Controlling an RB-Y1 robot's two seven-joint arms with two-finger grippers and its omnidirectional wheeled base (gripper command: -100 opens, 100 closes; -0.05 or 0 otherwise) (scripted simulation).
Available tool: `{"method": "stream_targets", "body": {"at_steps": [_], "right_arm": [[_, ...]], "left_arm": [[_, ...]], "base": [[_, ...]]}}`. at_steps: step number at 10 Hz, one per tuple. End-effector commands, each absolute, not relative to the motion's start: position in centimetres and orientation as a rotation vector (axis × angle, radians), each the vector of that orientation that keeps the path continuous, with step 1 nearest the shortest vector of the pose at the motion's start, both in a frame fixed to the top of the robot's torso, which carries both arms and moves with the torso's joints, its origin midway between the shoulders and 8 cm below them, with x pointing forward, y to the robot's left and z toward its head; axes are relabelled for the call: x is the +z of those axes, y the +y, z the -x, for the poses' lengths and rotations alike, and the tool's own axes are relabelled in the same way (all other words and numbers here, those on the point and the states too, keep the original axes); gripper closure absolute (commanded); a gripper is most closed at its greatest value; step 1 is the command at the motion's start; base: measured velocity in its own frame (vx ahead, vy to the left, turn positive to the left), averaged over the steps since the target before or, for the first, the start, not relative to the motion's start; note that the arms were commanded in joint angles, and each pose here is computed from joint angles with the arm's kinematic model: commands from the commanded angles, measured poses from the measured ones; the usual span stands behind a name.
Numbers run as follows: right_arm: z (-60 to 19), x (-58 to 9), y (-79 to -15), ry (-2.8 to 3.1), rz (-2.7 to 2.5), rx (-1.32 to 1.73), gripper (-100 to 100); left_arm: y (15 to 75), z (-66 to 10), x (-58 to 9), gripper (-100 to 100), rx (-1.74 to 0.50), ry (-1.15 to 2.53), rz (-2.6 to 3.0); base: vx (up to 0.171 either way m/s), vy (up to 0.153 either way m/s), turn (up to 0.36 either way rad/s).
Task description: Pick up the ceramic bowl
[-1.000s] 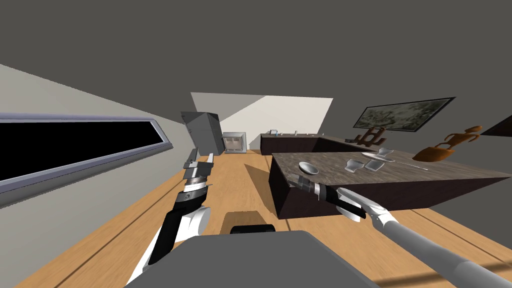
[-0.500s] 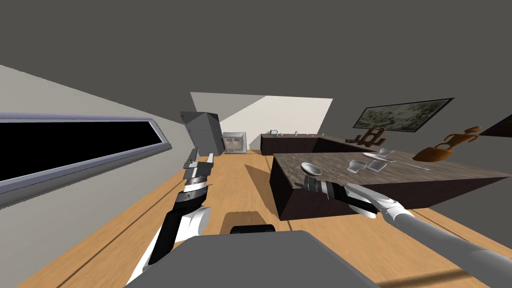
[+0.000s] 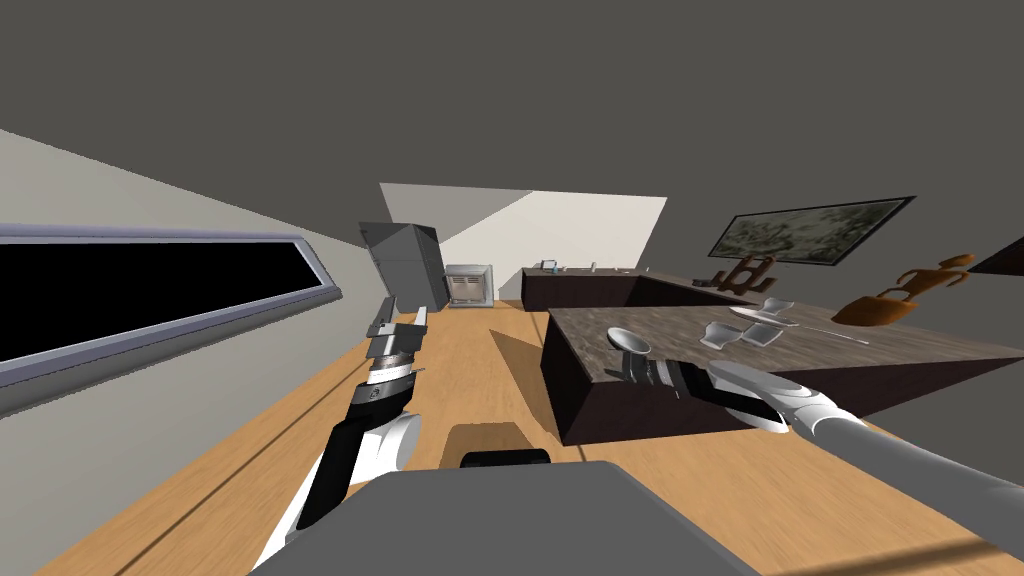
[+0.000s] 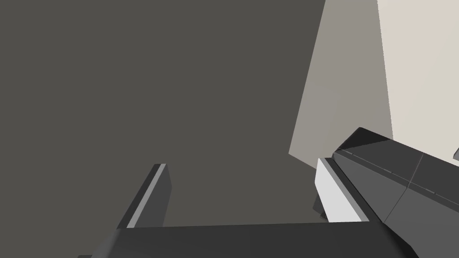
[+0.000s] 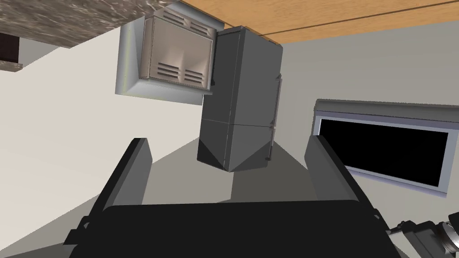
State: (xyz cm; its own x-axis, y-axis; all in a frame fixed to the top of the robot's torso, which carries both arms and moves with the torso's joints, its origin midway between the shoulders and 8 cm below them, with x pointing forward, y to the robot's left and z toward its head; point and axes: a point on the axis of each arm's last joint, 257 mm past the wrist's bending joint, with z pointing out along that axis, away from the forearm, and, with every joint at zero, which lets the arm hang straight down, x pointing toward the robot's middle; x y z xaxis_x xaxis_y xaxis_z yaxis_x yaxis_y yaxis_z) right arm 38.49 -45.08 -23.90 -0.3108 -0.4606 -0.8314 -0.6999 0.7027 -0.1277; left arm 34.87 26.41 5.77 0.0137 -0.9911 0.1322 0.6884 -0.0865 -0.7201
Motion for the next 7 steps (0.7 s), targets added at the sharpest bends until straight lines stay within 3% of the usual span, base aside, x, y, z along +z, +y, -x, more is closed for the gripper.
{"method": "stream_targets", "body": {"at_steps": [1, 7], "right_arm": [[-38.1, -24.0, -47.6, 2.003, 0.946, 0.251, -100], [-36.5, -23.8, -54.3, 2.098, 1.070, 0.073, -100]], "left_arm": [[26.4, -34.9, 5.8, 0, -1.514, 0.535, 0.740], [26.4, -34.9, 5.8, 0, -1.514, 0.535, 0.740]], "base": [[0.033, 0.009, 0.006], [0.063, -0.003, 0.009]]}}
